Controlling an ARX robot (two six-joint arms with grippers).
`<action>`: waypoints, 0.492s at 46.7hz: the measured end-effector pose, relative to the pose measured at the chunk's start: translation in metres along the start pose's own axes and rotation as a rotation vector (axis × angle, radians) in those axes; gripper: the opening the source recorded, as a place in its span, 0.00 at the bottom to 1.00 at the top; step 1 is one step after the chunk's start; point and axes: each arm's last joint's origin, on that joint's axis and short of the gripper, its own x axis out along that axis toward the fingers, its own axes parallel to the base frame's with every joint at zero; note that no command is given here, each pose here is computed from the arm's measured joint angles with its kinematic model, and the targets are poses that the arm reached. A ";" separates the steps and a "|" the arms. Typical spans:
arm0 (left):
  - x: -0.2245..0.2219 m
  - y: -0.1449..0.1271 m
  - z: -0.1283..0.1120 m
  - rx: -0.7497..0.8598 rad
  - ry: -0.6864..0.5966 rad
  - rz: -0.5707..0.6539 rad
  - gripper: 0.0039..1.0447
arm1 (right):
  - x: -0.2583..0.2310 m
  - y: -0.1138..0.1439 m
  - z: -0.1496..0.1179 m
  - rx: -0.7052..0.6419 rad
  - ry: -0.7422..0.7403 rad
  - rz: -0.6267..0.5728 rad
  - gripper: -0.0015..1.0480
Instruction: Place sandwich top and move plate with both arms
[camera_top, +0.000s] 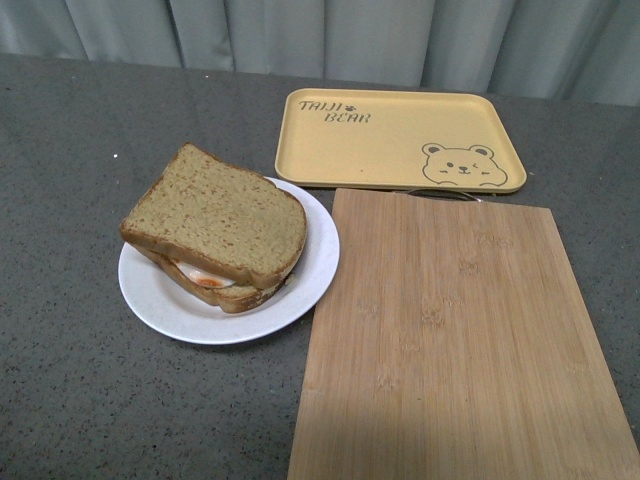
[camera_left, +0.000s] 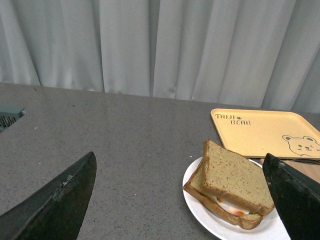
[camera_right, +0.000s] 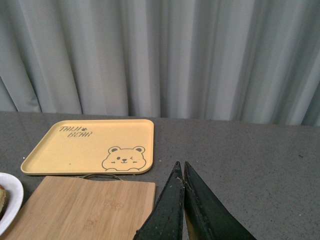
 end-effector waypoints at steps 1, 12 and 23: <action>0.000 0.000 0.000 0.000 0.000 0.000 0.94 | -0.001 0.000 0.000 0.000 -0.001 0.000 0.01; 0.000 0.000 0.000 0.000 0.000 0.000 0.94 | -0.008 0.000 0.002 0.000 -0.008 0.000 0.01; 0.000 0.000 0.000 0.000 0.000 0.000 0.94 | -0.014 0.000 0.002 0.000 -0.009 0.000 0.01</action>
